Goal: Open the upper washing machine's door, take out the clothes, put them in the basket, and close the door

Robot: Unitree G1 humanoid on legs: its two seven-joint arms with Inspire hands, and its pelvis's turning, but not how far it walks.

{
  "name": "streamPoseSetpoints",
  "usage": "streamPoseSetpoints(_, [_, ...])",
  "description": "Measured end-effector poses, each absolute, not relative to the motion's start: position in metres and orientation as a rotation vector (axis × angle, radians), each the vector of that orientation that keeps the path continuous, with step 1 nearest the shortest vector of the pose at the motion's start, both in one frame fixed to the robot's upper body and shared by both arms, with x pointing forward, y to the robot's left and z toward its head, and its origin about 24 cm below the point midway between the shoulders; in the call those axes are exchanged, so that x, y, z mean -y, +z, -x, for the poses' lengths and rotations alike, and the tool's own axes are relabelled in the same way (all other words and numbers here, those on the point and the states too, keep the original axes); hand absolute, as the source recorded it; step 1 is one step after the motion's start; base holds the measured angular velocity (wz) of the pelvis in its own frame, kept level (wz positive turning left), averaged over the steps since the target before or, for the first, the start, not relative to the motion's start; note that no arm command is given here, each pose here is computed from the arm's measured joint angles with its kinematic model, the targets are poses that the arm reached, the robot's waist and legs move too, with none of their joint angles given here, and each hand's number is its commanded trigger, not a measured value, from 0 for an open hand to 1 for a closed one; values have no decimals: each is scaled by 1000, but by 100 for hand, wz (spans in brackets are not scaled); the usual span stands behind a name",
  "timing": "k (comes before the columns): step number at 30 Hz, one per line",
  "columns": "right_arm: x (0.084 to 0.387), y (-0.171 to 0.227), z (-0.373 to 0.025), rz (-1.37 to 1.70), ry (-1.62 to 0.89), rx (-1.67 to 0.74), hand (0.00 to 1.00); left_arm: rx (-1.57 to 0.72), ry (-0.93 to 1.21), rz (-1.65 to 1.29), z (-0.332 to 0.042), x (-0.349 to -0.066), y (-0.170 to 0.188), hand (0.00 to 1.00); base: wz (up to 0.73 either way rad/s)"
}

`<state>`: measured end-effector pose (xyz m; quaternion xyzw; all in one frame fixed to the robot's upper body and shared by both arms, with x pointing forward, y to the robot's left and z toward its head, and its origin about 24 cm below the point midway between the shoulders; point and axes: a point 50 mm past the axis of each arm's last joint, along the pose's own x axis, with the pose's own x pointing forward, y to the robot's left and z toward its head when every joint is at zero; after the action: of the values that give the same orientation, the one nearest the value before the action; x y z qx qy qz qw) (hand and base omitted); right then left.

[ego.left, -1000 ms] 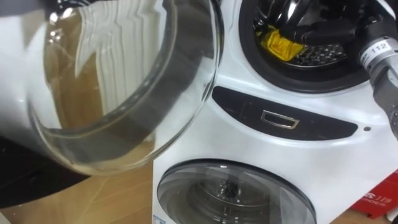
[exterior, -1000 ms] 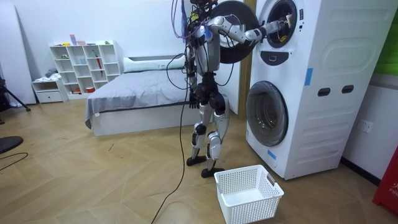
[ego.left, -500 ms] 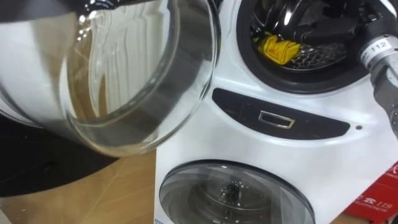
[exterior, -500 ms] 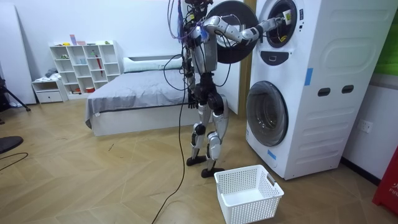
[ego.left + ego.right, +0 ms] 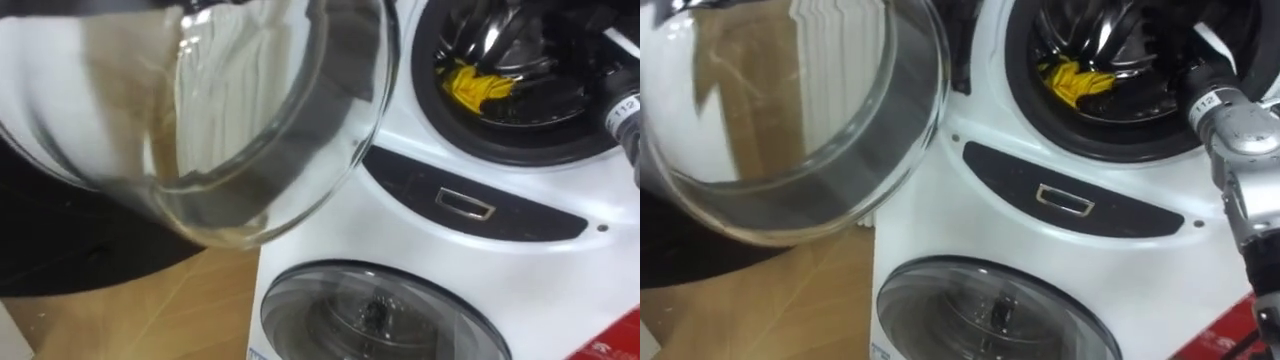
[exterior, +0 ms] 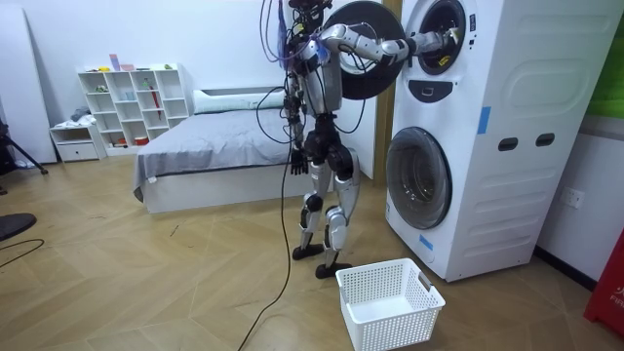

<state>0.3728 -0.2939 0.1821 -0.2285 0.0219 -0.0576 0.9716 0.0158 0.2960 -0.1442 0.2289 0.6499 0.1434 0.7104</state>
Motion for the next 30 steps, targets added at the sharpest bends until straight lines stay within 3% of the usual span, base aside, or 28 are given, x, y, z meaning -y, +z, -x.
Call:
streamPoseSetpoints(8, [306, 163, -371, 480, -147, -138, 0, -1448, 322, -513, -13, -298, -143, 0, 7])
streamPoseSetpoints(30, [321, 159, -369, 496, -211, -187, 0, -1473, 301, -497, -4, -301, -143, 0, 3])
